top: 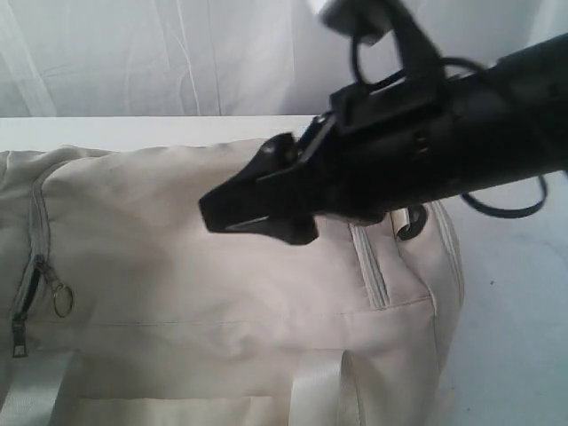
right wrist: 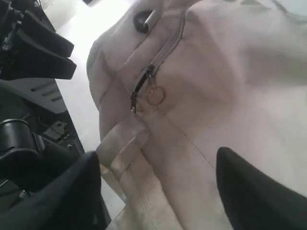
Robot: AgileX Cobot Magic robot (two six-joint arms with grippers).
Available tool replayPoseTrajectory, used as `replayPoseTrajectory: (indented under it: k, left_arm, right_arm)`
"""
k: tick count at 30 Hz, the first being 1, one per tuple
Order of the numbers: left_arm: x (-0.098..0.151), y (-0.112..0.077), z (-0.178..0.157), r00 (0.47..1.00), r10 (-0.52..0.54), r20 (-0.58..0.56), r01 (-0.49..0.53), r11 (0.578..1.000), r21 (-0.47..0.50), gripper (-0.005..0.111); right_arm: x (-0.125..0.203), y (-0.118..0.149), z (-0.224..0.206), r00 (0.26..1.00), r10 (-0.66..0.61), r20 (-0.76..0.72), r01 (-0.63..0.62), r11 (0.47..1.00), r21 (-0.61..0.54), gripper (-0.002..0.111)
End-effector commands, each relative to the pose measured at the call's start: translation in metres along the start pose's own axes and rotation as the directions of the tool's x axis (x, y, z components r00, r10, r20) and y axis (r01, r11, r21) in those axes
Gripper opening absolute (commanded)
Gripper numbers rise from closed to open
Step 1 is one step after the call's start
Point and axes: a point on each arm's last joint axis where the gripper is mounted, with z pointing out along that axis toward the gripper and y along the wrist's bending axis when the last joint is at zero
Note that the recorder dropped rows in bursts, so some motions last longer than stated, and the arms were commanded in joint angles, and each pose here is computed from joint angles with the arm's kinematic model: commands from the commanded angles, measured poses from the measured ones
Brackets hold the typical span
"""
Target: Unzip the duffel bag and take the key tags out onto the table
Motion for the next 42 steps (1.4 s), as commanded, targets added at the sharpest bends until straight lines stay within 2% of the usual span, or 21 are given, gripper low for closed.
replayPoseTrajectory:
  k: [1,5,13,15,17,24,30,37,42]
  left_arm:
    - [0.007,0.006,0.02,0.999,-0.031,0.024,0.031,1.0,-0.003,0.075]
    - [0.01,0.012,0.036,0.996,-0.049,0.074,0.051,0.998,-0.021,0.075]
    - [0.013,0.018,0.051,0.989,-0.065,0.132,0.071,0.997,-0.039,0.075]
    - [0.015,0.018,0.053,0.99,-0.068,0.127,0.073,0.996,-0.04,0.07]
    - [0.018,0.019,0.056,0.991,-0.07,0.117,0.076,0.996,-0.04,0.059]
    - [0.023,0.022,0.062,0.992,-0.067,0.11,0.073,0.996,-0.057,0.001]
    - [0.025,0.023,0.064,0.995,-0.036,0.094,0.042,0.997,-0.069,0.0]
    - [0.025,0.023,0.064,0.995,-0.034,0.096,0.041,0.997,-0.071,0.0]
    - [0.025,0.023,0.064,0.995,-0.034,0.096,0.041,0.997,-0.071,0.0]
  right_arm:
    - [0.008,-0.002,0.051,0.999,-0.04,-0.034,0.04,0.999,0.019,0.063]
    - [0.02,-0.003,0.101,1.0,-0.01,-0.019,0.012,0.995,0.103,0.063]
    - [0.028,0.012,0.144,0.994,-0.111,-0.018,0.113,0.981,0.155,0.063]
    - [0.024,0.017,0.151,0.991,-0.131,0.009,0.128,0.976,0.175,0.063]
    - [0.022,0.023,0.159,0.989,-0.148,0.027,0.141,0.973,0.185,0.063]
    - [0.022,0.037,0.187,0.977,-0.213,0.011,0.209,0.966,0.152,0.063]
    - [0.036,0.032,0.205,0.975,-0.216,-0.044,0.22,0.964,0.151,0.063]
    - [0.042,0.027,0.212,0.974,-0.218,-0.061,0.225,0.96,0.167,0.051]
    - [0.038,0.025,0.212,0.964,-0.262,-0.044,0.265,0.944,0.198,0.051]
